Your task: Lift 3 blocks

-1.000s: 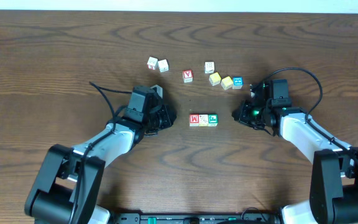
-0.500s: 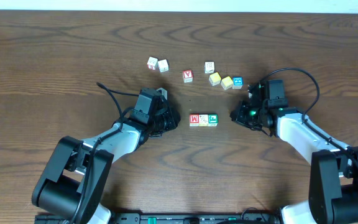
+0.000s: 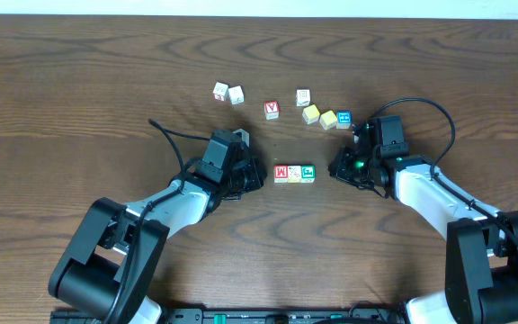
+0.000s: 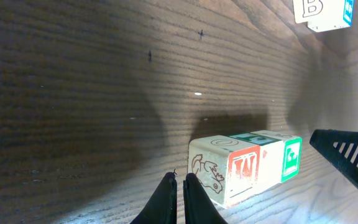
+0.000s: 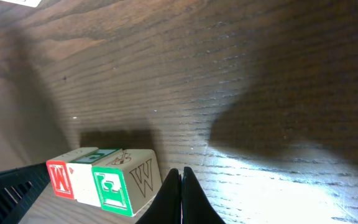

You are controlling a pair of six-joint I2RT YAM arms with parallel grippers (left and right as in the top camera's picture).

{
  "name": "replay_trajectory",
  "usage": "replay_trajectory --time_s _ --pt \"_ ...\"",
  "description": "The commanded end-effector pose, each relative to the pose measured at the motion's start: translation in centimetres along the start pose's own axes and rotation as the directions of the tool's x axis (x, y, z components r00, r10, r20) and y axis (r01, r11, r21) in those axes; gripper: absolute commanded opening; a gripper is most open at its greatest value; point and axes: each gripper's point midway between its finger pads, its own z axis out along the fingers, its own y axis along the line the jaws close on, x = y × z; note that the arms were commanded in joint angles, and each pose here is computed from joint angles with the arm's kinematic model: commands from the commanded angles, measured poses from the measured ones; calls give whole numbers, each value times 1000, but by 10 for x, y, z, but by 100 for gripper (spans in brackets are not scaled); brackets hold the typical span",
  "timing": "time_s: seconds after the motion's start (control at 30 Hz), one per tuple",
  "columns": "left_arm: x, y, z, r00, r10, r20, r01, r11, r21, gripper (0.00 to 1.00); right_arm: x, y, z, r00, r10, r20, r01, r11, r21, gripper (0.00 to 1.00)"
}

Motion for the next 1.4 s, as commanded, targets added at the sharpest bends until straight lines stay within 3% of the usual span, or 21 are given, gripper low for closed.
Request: replay_trajectory --time_s 0.0,0.6,1.37 --pt "0 4 2 1000 -9 9 9 1000 -19 7 5 1 2 1000 11 0 -11 1000 19 1" --pt "-1 4 1 1000 -8 12 8 1000 -17 8 7 -2 11 999 30 -15 -30 999 17 1" --pt "-1 4 1 1000 -8 12 8 1000 -17 8 9 0 13 997 -72 -28 72 997 -4 1"
